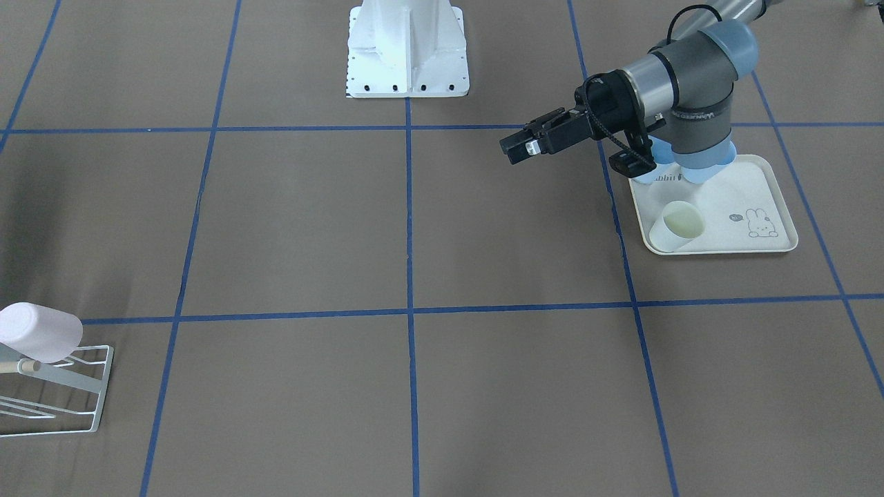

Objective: Transfer IKEA cup to right arm and place on rack

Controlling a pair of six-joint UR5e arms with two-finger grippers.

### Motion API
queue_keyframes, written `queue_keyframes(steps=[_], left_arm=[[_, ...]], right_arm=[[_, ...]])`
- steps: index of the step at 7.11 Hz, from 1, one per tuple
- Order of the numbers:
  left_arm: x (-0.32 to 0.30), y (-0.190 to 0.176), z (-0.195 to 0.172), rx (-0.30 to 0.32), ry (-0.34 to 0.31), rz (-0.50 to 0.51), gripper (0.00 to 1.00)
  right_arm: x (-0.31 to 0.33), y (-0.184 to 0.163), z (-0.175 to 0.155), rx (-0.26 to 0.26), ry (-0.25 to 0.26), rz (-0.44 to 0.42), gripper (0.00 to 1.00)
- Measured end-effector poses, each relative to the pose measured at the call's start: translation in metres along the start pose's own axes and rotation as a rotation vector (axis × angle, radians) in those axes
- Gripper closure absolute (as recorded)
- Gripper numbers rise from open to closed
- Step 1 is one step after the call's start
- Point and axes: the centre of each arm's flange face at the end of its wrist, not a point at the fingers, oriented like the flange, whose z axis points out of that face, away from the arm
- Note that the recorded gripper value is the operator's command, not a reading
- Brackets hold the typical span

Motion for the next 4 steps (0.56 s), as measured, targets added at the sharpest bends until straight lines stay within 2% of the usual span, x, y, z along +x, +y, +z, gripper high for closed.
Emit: queue_keyframes(steps=[2,4], left_arm=[[-0.0012,-0.0015,0.0005,0.003,-0.003,-0.002,0.00],[-0.0026,-0.0035,0.0012,0.007,-0.006,-0.004,0.00]], right_arm=[[-0.0047,0.0007,-0.0015,-0.006,-0.033,0.007,0.67],[-0.0041,0.0033,0.0040,-0.016,-0.038,0.011,0.67]])
